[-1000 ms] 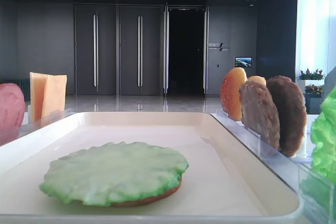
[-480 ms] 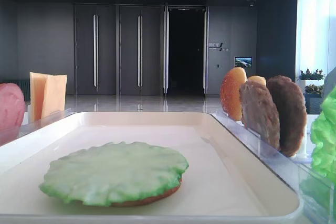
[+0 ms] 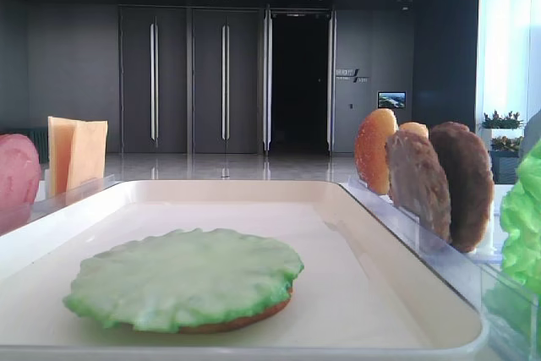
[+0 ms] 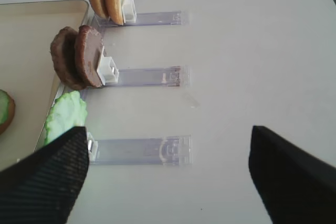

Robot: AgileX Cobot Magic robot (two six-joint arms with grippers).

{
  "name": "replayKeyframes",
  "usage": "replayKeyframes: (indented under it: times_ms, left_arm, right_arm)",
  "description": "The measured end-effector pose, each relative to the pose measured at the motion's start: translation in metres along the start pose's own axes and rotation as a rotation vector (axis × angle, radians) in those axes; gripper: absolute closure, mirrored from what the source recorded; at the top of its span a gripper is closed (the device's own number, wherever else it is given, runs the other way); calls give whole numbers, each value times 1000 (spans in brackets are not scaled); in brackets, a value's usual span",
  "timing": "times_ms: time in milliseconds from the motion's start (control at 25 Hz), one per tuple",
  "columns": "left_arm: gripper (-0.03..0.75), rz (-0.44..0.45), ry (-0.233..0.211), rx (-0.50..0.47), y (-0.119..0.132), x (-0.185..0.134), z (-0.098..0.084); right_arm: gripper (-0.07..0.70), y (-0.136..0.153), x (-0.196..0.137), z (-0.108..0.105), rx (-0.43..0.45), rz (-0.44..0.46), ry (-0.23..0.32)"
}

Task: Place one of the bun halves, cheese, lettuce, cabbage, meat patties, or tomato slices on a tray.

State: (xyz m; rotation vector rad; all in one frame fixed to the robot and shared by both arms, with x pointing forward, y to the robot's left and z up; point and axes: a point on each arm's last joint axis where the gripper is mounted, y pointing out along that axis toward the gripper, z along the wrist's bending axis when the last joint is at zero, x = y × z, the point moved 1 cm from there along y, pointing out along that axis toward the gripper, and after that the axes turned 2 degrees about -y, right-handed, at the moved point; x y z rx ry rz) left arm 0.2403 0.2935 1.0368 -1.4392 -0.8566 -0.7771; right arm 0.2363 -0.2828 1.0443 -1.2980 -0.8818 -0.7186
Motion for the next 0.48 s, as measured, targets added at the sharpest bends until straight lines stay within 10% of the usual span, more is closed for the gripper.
replayKeyframes:
  times_ms: [480]
  left_arm:
    - [325,0,0,0,0,0,0]
  right_arm:
    - [43,0,0,0,0,0,0]
